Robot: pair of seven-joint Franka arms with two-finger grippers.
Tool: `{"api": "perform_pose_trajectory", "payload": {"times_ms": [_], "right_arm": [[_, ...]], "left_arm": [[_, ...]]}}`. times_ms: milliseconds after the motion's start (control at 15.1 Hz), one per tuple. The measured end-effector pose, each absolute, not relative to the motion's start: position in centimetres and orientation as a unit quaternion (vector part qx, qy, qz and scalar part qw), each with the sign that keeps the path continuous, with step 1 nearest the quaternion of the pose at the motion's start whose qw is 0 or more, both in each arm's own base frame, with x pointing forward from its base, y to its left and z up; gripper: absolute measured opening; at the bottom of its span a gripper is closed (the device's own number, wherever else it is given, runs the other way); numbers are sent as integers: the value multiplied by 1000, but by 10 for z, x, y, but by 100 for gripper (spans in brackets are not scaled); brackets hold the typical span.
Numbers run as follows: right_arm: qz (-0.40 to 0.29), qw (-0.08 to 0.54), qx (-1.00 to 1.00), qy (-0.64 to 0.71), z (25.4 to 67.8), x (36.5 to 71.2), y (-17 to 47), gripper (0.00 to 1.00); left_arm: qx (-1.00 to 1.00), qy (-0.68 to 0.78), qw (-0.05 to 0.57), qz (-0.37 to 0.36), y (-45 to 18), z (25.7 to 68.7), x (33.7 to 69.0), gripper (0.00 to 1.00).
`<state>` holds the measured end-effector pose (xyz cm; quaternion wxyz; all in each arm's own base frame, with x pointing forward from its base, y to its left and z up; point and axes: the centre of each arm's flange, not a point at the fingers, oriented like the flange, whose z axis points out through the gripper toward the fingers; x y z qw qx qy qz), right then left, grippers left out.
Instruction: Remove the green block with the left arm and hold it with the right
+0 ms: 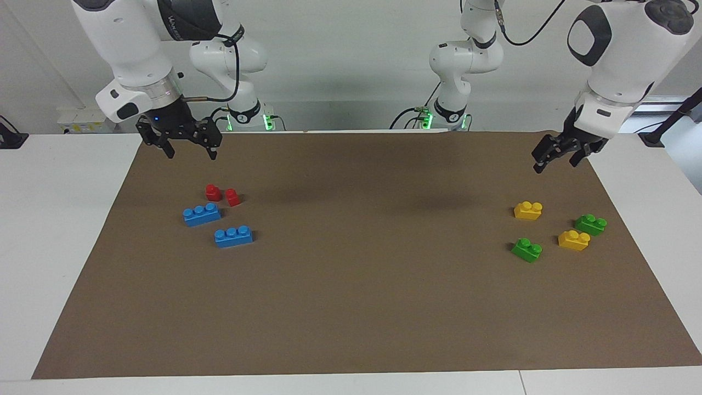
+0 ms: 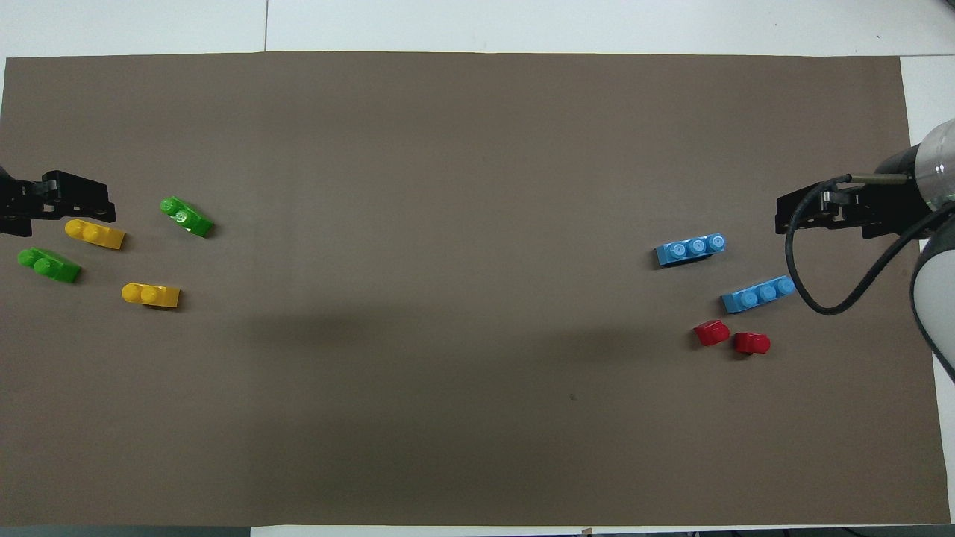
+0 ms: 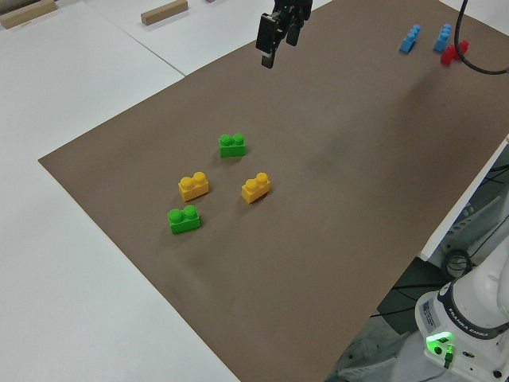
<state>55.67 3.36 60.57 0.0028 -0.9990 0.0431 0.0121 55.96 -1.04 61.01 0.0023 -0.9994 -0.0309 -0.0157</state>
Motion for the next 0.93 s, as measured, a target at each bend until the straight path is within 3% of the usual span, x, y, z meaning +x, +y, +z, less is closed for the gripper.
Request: {"api": "perform_pose_trajectory", "payload": {"times_ms": [928], "right_arm": [[14, 3, -1000, 28, 604, 559, 8, 100]], "left_arm": [[-1000, -1, 3, -16, -19, 629, 548, 100]]}}
